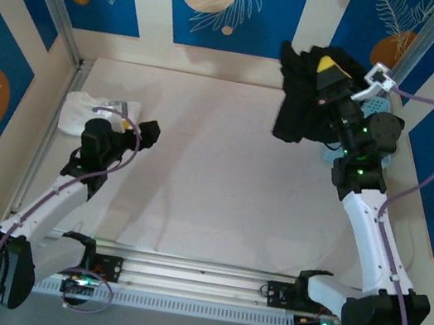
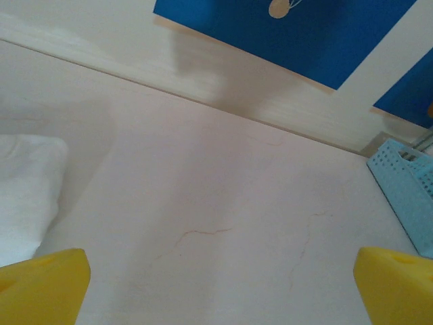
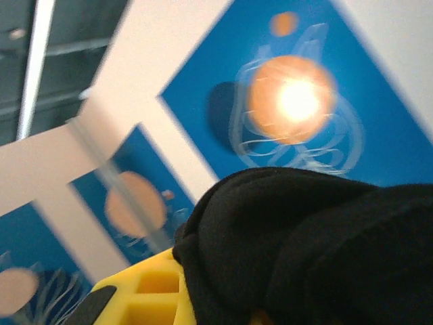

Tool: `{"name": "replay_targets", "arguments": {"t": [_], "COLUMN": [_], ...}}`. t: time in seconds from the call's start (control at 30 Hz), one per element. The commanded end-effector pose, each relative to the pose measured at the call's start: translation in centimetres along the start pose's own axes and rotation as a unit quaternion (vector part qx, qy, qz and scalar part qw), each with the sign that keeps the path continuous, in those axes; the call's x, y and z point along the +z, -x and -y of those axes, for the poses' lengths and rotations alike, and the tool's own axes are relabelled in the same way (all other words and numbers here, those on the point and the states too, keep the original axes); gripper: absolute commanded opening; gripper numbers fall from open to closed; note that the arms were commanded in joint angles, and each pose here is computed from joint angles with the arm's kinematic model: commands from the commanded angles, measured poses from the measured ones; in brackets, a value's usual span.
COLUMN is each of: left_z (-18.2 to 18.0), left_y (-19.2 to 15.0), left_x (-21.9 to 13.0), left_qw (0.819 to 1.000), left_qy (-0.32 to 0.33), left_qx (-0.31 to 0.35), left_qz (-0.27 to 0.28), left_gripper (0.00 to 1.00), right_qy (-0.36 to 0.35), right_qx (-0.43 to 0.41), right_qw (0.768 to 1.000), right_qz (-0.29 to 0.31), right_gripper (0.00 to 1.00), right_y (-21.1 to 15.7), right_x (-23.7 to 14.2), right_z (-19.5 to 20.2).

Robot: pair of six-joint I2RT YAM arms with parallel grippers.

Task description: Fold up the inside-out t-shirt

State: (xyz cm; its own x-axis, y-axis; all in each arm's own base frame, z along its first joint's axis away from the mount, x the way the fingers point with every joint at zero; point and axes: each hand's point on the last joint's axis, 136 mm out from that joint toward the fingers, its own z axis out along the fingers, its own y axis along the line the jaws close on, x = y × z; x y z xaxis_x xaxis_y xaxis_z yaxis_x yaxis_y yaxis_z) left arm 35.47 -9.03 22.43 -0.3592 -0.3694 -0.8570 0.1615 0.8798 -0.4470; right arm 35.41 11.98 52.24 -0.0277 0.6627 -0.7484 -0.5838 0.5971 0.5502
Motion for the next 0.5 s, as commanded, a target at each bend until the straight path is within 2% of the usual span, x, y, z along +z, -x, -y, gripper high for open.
{"name": "replay_targets", "arguments": {"t": [0.0, 0.13, 0.23, 0.27, 0.33, 0.37, 0.4, 0.47], "left_z": [-0.5, -1.1, -2.4, -2.9, -4.0, -4.5, -5.0, -5.9], "left_y": [0.3, 0.4, 0.5, 0.5, 0.3, 0.1, 0.0, -0.5], "left_x": [-0.3, -0.8, -1.2, -1.4, -1.5, -1.4, -1.1, 0.0], "left_qw": [1.000, 0.999, 0.997, 0.996, 0.993, 0.992, 0.990, 0.988], "left_qy": [0.020, 0.037, 0.070, 0.084, 0.112, 0.125, 0.136, 0.152], "left_qx": [-0.001, 0.003, 0.002, 0.003, 0.007, 0.012, 0.017, 0.023], "left_qz": [0.011, 0.019, 0.029, 0.034, 0.038, 0.035, 0.027, 0.000], "left_gripper": [1.00, 1.00, 1.00, 1.00, 1.00, 1.00, 1.00, 1.00], "right_qy": [0.024, 0.036, 0.007, -0.018, -0.070, -0.101, -0.129, -0.177], "right_qx": [-0.035, 0.007, 0.030, 0.035, 0.039, 0.041, 0.037, 0.021], "right_qw": [0.997, 0.984, 0.967, 0.958, 0.940, 0.925, 0.908, 0.876], "right_qz": [-0.060, -0.177, -0.254, -0.284, -0.332, -0.363, -0.398, -0.448], "right_gripper": [0.09, 0.09, 0.10, 0.14, 0.33, 0.49, 0.60, 0.71], "right_y": [-2.7, -10.0, -16.2, -18.9, -23.2, -25.5, -27.5, -30.0], "right_x": [0.7, 1.9, 1.5, 0.9, -0.5, -1.4, -2.3, -3.8], "right_z": [-2.6, -3.4, -1.7, -0.1, 3.3, 5.3, 7.2, 9.9]}}
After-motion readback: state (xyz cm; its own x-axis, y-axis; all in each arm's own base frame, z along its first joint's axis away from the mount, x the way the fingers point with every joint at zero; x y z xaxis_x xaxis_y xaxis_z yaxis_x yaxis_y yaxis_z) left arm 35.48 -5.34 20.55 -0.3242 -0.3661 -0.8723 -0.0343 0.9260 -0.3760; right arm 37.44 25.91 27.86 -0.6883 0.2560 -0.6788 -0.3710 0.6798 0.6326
